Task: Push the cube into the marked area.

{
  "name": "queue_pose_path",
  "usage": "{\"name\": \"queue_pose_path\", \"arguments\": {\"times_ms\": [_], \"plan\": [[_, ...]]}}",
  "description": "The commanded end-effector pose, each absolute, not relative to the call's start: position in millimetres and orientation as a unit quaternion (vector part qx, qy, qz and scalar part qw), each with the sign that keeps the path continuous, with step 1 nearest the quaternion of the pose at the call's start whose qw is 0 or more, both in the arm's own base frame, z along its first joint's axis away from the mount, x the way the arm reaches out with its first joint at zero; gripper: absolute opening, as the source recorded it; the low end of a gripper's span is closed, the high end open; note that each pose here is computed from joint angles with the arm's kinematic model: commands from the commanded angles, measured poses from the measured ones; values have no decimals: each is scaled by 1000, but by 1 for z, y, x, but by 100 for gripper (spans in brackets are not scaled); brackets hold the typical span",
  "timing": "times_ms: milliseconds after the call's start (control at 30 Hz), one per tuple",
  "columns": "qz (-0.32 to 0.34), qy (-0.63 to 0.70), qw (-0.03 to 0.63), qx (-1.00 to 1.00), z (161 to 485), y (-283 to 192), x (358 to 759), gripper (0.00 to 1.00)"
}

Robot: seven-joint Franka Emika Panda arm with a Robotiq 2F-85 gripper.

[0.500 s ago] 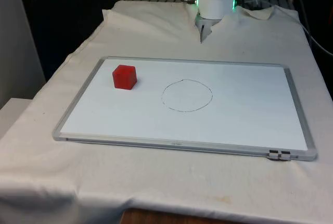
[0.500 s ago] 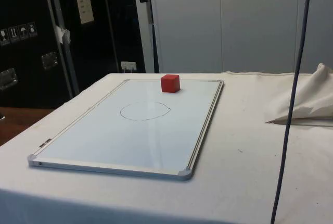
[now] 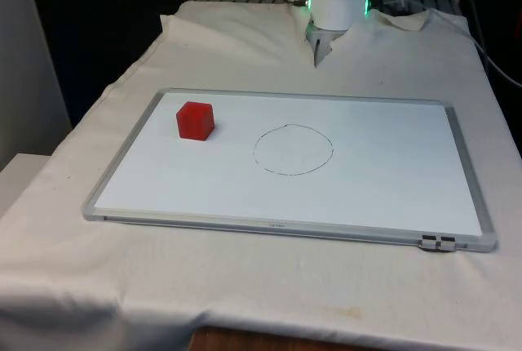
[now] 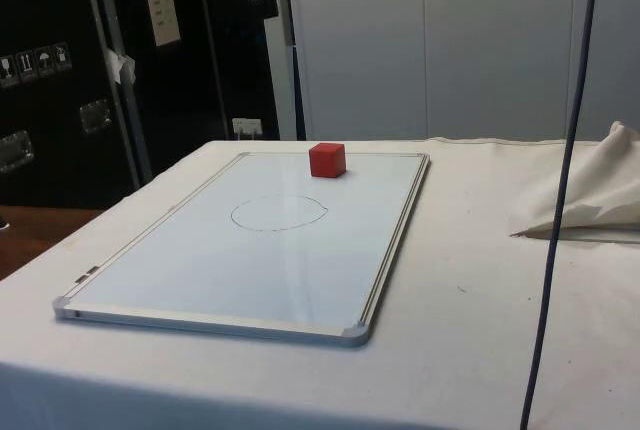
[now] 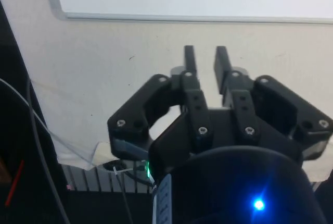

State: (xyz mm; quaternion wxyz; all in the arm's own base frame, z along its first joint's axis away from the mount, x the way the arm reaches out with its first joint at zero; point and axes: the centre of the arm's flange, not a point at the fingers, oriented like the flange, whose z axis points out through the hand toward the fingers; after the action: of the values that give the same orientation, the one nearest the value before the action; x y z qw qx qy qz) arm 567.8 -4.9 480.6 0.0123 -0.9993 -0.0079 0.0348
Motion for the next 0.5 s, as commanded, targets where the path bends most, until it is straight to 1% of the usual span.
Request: {"name": "queue_pose_path", "arguments": {"times_ms": [0, 67, 100, 133, 167, 333, 467], "plan": [[33, -8, 12, -999, 481, -5, 567, 23], [33, -8, 12, -999, 481, -5, 567, 14], [32, -8, 12, -999, 481, -9, 567, 4], [35, -7, 12, -999, 481, -5, 568, 4], [32, -7, 12, -999, 482, -11, 567, 0], [33, -6, 13, -999, 482, -17, 567, 0], [25, -7, 13, -1000, 486, -38, 564, 0]]}}
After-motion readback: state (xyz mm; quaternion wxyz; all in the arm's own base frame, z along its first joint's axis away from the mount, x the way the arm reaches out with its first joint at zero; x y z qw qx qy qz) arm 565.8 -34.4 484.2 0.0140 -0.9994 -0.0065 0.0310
